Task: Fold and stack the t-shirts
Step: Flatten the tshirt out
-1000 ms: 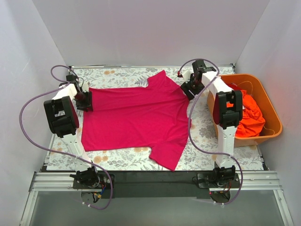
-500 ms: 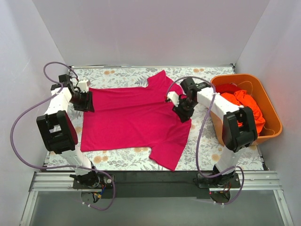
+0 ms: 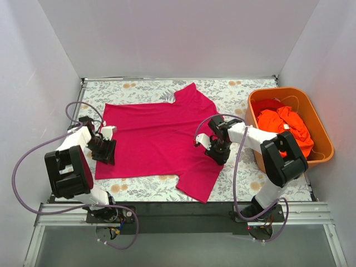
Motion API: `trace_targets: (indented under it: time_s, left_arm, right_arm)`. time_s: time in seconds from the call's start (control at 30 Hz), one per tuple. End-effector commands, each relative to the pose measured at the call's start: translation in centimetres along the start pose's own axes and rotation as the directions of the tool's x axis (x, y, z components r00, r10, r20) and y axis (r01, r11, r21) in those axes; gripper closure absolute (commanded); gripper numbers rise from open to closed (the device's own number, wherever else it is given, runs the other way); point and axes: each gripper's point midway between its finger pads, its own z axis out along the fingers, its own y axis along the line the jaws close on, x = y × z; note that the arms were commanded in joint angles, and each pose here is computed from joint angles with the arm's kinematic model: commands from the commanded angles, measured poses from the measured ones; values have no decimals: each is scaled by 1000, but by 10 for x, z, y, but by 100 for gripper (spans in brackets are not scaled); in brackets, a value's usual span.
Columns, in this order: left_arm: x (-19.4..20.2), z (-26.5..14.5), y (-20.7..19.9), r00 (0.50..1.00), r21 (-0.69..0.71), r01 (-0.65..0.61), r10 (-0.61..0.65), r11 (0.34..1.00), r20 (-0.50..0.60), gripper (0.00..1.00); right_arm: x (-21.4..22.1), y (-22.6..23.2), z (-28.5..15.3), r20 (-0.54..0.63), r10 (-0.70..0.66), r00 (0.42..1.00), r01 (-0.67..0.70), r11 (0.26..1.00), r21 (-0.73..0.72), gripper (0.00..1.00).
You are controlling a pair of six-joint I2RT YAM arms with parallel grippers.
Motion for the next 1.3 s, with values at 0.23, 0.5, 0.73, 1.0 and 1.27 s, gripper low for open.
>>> trace_targets:
  time_s: [0.23,0.5,0.73,1.0,1.27]
  left_arm:
    - [69,-2,1,982,-101,-166,155,981,-112,59]
    - [-24,-52,-25,985,62,-136,128,989,119,51]
    - [-207,-99,11,865,75,-71,24,995,501,29]
    - [-313,-90,74,775,44,57,-72,997,627,34]
    - [-342,-55,111,762,-4,89,-65,996,644,33]
  right_arm:
    - [47,74,19,-135,-122,983,102,984,-147,72]
    - [-45,-9,-71,225,-15,974,16,1000,-6,36]
    - [-130,-151,-148,464,137,875,-236,958,164,43]
    - [-156,-294,-142,615,228,755,-443,868,222,45]
    - [-148,-314,-88,620,247,745,-465,858,217,45]
